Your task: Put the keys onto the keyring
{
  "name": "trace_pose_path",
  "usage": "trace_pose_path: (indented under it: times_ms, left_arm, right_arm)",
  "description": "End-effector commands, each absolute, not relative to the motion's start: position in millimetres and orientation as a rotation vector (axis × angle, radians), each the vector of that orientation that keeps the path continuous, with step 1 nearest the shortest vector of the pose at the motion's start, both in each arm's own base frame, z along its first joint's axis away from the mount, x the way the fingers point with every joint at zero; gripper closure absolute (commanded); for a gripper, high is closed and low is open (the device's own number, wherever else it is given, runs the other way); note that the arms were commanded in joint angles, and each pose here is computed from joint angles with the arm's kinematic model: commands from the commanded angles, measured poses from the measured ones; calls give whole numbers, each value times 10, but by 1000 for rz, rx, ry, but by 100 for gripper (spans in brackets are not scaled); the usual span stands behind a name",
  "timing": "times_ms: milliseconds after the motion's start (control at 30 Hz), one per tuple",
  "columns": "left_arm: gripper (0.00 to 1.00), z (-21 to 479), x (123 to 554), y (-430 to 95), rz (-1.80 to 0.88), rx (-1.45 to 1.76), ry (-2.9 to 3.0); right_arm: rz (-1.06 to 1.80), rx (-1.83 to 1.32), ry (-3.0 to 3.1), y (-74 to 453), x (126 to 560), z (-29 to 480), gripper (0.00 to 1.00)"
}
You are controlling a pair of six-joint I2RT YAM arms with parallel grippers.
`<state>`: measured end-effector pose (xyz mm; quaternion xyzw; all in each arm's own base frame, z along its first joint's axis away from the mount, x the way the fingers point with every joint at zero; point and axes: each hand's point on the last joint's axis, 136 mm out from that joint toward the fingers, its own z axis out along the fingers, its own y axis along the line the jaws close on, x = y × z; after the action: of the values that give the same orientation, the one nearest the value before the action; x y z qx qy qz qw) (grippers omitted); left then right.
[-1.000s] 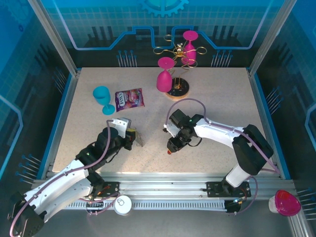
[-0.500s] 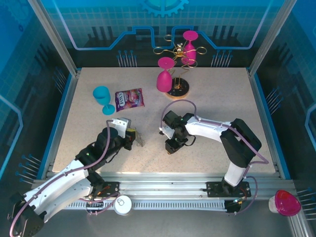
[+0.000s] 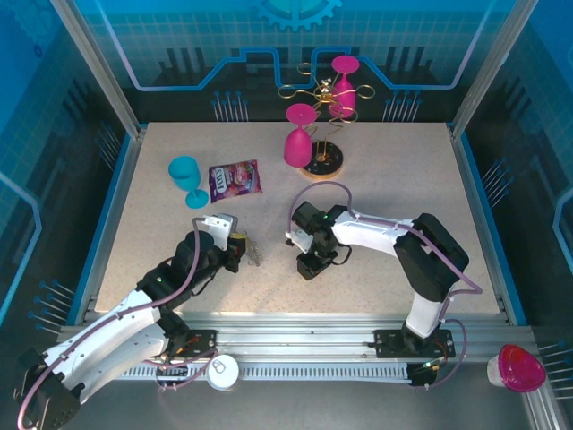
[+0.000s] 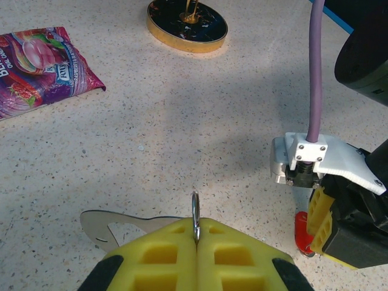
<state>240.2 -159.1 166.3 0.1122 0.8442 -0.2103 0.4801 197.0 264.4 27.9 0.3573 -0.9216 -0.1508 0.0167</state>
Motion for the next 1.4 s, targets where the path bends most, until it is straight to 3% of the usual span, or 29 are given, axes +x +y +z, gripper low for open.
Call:
trace_pose_path:
  times_ms: [0,633,967,1100,1233,1367]
  left_arm:
    - [100,1741,2402,-1626,-528,298,2023]
    - [100,1743,2400,-1630,-529,301,2023]
    - [100,1740,2399,-1631,-528,303,2023]
    - [100,1747,2399,-1631,-529,303,2021]
    - [100,1748,2396,-1629,-528,304,2020]
    - [100,1774,2387,-1625,-523,313,2021]
  right_arm:
    - [-457,1113,-2822,2677,1896,262,76]
    - [-441,1127,-2795,2684,1858,221,86]
    - [-430,1131,-2784,2684,1844,202,84]
    - [-434,1132,-2787,2694,1847,220,88]
    - [-448,1144,-2804,2705,1865,292,100]
    - [-494,1193,-2825,2719,1863,458,100]
